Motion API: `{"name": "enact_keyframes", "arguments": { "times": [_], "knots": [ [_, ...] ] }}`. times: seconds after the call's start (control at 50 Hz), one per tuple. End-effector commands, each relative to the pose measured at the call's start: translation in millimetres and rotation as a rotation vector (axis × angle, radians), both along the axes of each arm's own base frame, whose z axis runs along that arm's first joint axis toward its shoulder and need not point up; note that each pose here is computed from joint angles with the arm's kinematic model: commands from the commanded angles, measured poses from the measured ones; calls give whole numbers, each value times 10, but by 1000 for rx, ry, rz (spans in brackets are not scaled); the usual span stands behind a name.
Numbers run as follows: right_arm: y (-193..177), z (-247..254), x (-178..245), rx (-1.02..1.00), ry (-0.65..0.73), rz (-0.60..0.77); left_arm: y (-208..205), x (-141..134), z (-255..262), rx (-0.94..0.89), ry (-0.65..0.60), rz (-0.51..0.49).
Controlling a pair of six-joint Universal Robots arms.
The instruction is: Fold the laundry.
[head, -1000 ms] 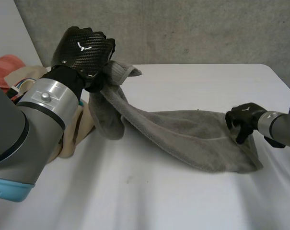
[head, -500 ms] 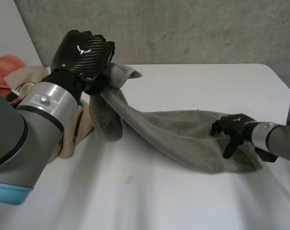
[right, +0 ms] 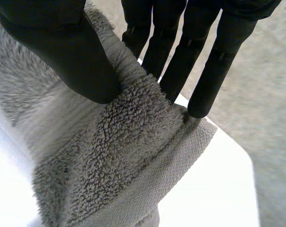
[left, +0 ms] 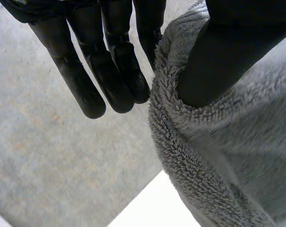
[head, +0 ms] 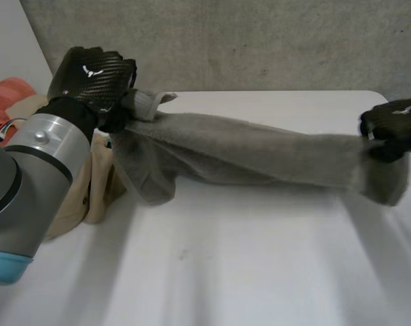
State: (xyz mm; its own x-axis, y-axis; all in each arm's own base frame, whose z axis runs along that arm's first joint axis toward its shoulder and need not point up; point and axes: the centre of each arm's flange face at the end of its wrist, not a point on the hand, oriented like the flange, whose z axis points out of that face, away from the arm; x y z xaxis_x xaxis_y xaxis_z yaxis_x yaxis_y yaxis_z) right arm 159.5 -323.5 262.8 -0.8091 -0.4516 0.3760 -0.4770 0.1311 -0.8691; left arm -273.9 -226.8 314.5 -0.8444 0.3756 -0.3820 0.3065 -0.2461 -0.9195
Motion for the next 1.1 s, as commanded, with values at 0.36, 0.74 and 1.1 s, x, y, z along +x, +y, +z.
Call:
{"name": "enact_keyframes", "arguments": {
  "times": [0.36,0.74,1.1],
  "knots": [
    [-598,-8,83,-102,303,-36,-969,-232,-564,154,-82,58],
    [-931,1020,246,-911,-98,-158,-1487,-268,503,-345,298,48],
    [-772,-866,37,-220,68,-96,-744,-205,-1401,190,32,80]
  ]
}}
